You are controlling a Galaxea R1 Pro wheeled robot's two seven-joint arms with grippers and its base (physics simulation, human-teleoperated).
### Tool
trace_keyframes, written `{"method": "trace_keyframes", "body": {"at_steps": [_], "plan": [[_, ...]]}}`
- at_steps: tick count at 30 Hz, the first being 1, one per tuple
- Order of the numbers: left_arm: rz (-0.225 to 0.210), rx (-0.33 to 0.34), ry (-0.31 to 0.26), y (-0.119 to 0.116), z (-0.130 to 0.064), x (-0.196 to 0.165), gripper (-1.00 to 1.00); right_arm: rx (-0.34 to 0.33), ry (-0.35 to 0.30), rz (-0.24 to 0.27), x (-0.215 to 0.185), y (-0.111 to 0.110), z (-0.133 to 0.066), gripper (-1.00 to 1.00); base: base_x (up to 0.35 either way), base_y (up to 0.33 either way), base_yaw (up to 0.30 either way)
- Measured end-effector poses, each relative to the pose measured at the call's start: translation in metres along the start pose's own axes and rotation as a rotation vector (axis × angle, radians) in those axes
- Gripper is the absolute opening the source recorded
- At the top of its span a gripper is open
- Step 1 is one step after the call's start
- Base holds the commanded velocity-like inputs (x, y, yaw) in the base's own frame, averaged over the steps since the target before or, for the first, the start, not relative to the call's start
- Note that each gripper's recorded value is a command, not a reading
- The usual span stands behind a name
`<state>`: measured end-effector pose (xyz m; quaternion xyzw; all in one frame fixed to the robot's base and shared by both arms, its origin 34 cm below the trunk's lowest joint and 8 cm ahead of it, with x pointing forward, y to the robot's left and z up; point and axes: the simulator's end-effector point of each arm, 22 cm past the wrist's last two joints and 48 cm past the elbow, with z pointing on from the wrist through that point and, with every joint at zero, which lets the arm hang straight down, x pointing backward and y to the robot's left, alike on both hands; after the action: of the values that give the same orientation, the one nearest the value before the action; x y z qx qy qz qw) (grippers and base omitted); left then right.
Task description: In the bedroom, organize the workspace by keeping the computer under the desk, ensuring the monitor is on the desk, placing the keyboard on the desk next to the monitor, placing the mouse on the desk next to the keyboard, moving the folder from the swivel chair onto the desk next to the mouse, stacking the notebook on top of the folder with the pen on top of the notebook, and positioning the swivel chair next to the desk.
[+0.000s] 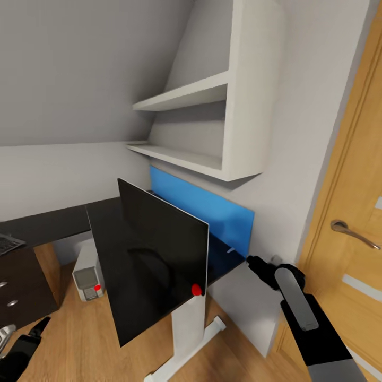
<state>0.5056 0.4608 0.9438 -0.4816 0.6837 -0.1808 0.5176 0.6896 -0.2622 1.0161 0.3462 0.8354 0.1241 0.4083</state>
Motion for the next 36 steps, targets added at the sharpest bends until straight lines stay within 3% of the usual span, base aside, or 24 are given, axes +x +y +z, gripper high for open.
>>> {"method": "trace_keyframes", "body": {"at_steps": [12,21,26,32,36], "plan": [[-0.034,-0.131,-0.017,0.062,-0.026,0.003,1.00,0.004,0.067,0.037,0.009,0.009,0.011,1.00,0.020,-0.027,0.272],[-0.050,-0.161,-0.017,0.076,-0.032,0.012,1.00,0.003,0.071,0.041,0.009,0.009,0.011,1.00,0.189,-0.224,0.248],[-0.054,-0.168,-0.014,0.079,-0.033,0.015,1.00,-0.003,0.079,0.049,0.010,0.009,0.011,1.00,0.184,-0.210,0.055],[-0.059,-0.224,0.007,0.110,-0.044,0.018,1.00,0.012,0.074,0.076,0.005,0.016,0.015,1.00,0.000,0.000,0.000],[-0.060,-0.225,0.007,0.110,-0.044,0.018,1.00,0.016,0.075,0.076,0.001,0.018,0.017,1.00,0.000,0.000,0.000]]}}
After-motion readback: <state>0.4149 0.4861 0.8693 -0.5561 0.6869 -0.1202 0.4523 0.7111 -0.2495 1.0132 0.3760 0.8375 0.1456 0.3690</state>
